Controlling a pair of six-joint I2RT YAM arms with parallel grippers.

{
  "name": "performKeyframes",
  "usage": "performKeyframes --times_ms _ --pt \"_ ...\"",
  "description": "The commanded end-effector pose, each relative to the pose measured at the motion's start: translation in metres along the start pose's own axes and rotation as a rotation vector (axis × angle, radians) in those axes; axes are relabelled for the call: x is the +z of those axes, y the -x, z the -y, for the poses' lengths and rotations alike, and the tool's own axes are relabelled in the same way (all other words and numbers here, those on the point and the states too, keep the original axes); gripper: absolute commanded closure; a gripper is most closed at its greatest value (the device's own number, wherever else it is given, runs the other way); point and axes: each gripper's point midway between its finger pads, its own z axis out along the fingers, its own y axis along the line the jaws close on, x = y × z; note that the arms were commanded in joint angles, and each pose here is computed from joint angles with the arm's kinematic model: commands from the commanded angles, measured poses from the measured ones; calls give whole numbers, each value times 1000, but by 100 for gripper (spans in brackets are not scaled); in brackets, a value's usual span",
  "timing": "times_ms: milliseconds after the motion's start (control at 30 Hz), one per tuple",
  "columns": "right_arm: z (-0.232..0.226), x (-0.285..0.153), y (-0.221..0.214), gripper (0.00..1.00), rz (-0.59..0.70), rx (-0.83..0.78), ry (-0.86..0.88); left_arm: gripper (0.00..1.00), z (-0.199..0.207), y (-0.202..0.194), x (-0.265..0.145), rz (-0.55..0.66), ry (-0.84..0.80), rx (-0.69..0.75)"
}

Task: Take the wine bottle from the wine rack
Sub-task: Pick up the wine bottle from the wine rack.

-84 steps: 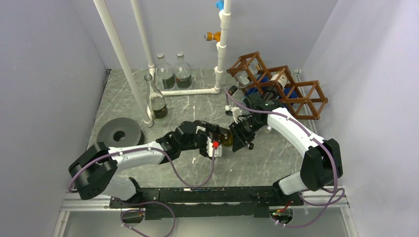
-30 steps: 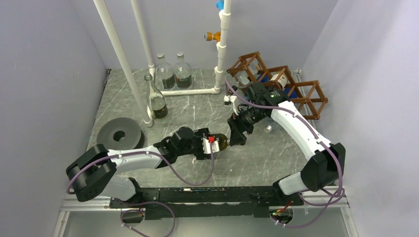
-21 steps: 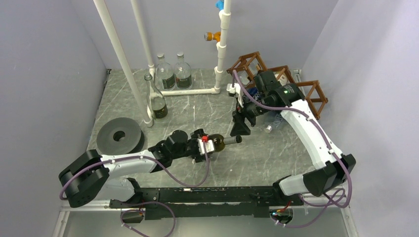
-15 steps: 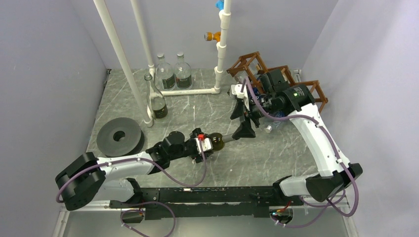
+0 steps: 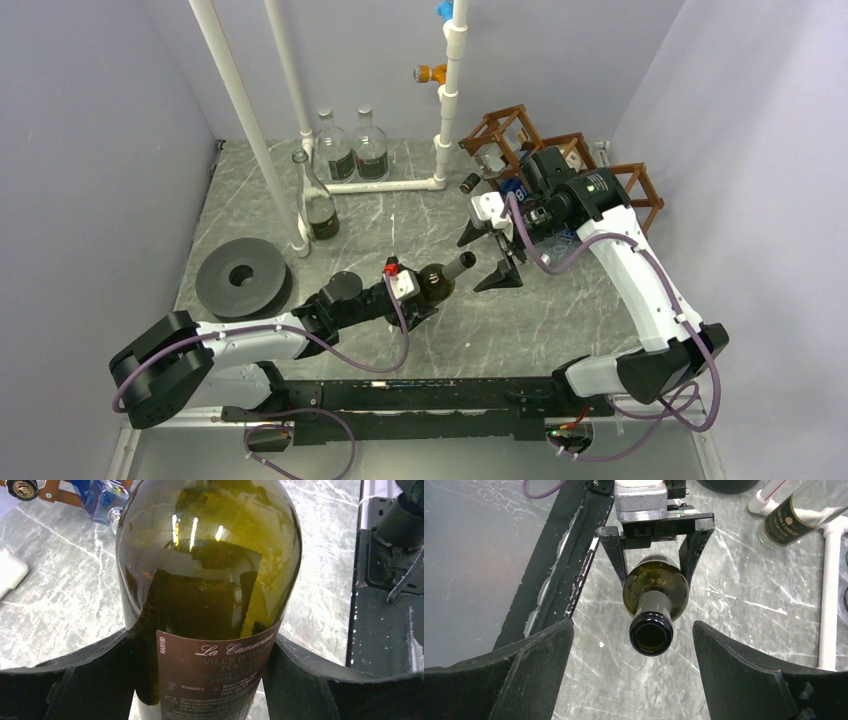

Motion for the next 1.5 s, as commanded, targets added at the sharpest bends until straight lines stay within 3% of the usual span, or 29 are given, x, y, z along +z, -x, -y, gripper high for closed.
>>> performKeyframes --times_ms 0,333,867,1067,1333,1467 --pt "1 2 16 8 95 -145 -20 100 -2 74 -2 275 0 -26" --pt "8 9 20 14 160 -109 -7 100 2 82 -2 314 -18 -78" --pt "16 14 27 35 212 -41 -1 100 3 81 6 331 -29 -133" --pt "18 18 21 44 205 -17 -7 100 3 82 6 338 -29 -139" --pt "17 18 25 67 223 -6 6 100 2 80 8 331 -27 -144" --pt "17 19 28 74 240 24 16 100 1 79 8 329 -18 -153"
